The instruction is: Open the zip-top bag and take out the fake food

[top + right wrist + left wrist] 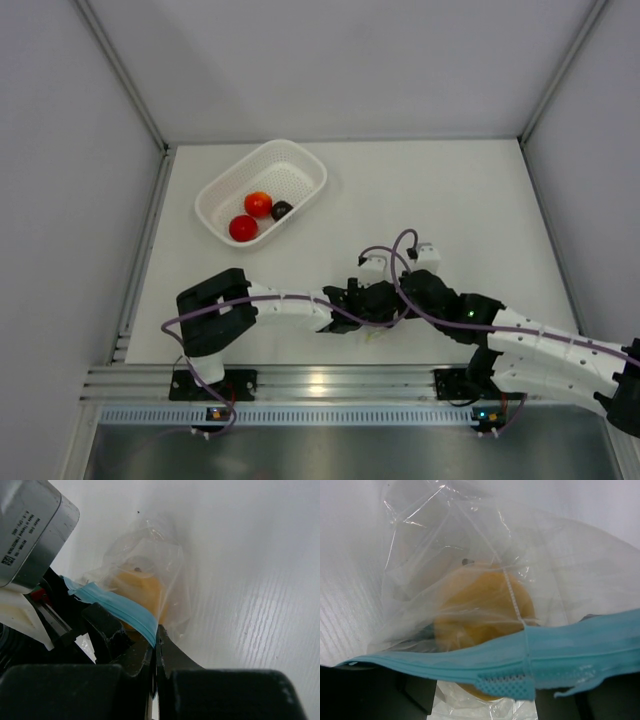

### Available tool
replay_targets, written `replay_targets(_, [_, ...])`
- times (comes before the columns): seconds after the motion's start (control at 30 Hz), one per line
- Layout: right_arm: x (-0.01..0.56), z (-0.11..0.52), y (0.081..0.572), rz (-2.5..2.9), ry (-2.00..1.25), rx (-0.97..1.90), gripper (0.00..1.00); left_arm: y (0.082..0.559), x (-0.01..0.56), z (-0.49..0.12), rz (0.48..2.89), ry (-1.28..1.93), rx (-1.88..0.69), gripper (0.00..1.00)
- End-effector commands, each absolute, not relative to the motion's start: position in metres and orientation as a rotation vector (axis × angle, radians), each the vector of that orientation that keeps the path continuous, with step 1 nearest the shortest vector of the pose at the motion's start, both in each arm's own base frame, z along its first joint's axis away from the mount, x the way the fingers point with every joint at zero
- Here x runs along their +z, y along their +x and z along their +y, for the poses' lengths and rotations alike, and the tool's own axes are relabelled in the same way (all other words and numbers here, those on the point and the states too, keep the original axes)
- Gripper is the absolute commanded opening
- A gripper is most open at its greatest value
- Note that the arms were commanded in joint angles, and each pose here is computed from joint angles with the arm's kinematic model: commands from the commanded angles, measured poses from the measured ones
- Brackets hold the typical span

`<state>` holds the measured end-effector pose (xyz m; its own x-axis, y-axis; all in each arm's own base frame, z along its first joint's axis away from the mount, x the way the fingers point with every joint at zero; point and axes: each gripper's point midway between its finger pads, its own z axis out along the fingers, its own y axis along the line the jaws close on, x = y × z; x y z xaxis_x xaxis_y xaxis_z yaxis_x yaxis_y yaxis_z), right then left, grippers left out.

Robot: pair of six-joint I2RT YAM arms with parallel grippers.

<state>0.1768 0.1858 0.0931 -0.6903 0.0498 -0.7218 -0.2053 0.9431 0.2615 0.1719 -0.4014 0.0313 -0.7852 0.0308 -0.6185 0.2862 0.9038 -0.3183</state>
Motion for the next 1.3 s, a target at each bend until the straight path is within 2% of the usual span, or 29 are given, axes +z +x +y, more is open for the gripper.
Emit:
replay_targets(0.0, [0.119, 0.21, 0.182, 2.234, -0.081, 0.579, 0.0, 0.172, 0.061, -0.417, 2.373, 0.227, -0.626, 0.34])
replay_targets(0.07, [0.121, 0.211, 0.183, 2.228, -0.088, 0.573, 0.0, 0.171, 0.074, -0.419, 2.349, 0.237, -0.656, 0.27])
replay_targets(0.33, [0.137, 0.209, 0.201, 2.215, -0.101, 0.495, 0.0, 0.15, 0.117, -0.422, 2.272, 0.286, -0.76, 0.19])
replay_targets(0.63, [0.137, 0.207, 0.22, 2.233, -0.091, 0.421, 0.0, 0.143, 0.168, -0.398, 2.173, 0.226, -0.865, 0.12])
replay_targets(1.0, [0.143, 0.233, 0.209, 2.232, -0.119, 0.605, 0.0, 0.185, 0.2, -0.354, 2.033, 0.036, -0.702, 0.11])
replay_targets(1.27, [0.155, 0.258, 0.202, 2.197, -0.143, 0.716, 0.0, 0.206, 0.224, -0.381, 2.012, -0.006, -0.79, 0.15])
